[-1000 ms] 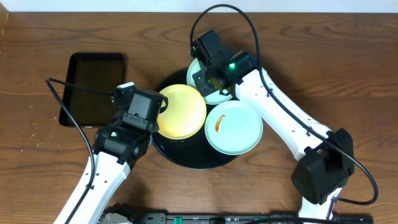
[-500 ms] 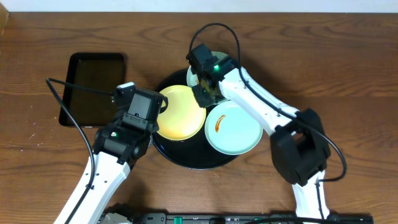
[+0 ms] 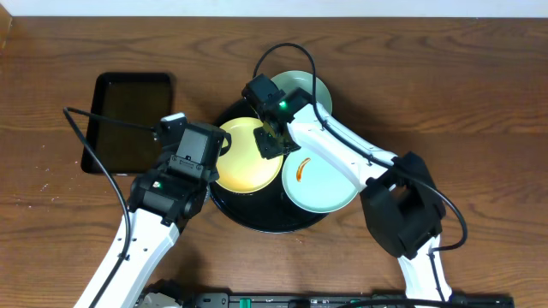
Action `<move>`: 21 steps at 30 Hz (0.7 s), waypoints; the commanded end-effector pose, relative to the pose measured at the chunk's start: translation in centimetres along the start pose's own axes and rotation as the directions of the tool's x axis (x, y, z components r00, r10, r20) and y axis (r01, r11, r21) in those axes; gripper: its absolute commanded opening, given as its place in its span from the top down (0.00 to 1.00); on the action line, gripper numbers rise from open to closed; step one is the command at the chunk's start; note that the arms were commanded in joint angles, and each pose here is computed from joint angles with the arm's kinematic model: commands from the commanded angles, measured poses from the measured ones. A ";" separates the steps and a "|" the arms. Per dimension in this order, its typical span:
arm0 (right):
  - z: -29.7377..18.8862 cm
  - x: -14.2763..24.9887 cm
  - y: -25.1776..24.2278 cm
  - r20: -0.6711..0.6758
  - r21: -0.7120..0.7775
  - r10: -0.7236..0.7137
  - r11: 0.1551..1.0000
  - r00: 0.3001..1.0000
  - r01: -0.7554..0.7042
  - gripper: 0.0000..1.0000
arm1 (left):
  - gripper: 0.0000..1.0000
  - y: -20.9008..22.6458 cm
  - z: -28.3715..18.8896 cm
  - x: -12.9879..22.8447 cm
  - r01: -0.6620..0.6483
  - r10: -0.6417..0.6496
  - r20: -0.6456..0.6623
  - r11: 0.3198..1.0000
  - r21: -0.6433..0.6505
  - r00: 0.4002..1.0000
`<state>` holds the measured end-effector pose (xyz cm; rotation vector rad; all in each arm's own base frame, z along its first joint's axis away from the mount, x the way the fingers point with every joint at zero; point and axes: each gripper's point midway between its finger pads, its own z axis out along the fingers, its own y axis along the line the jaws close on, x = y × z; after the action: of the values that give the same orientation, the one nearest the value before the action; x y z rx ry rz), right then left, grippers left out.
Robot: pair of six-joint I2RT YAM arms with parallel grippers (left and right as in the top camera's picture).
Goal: Clean dirty plates on tray and stack at the side
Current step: 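Tilt the cream plate up by its rim with the right gripper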
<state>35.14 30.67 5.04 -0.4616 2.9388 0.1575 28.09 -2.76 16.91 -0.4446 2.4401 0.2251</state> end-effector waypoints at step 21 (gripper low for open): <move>3.1 1.4 -0.6 -0.020 0.063 0.042 0.997 0.999 -0.041 0.67 | 0.92 0.1 -0.2 -0.5 0.022 -0.021 0.011 1.000 -0.001 1.000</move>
<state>35.12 30.15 2.51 -0.4118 2.9450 0.0798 28.09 -2.76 16.91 -0.4446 2.4401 0.2251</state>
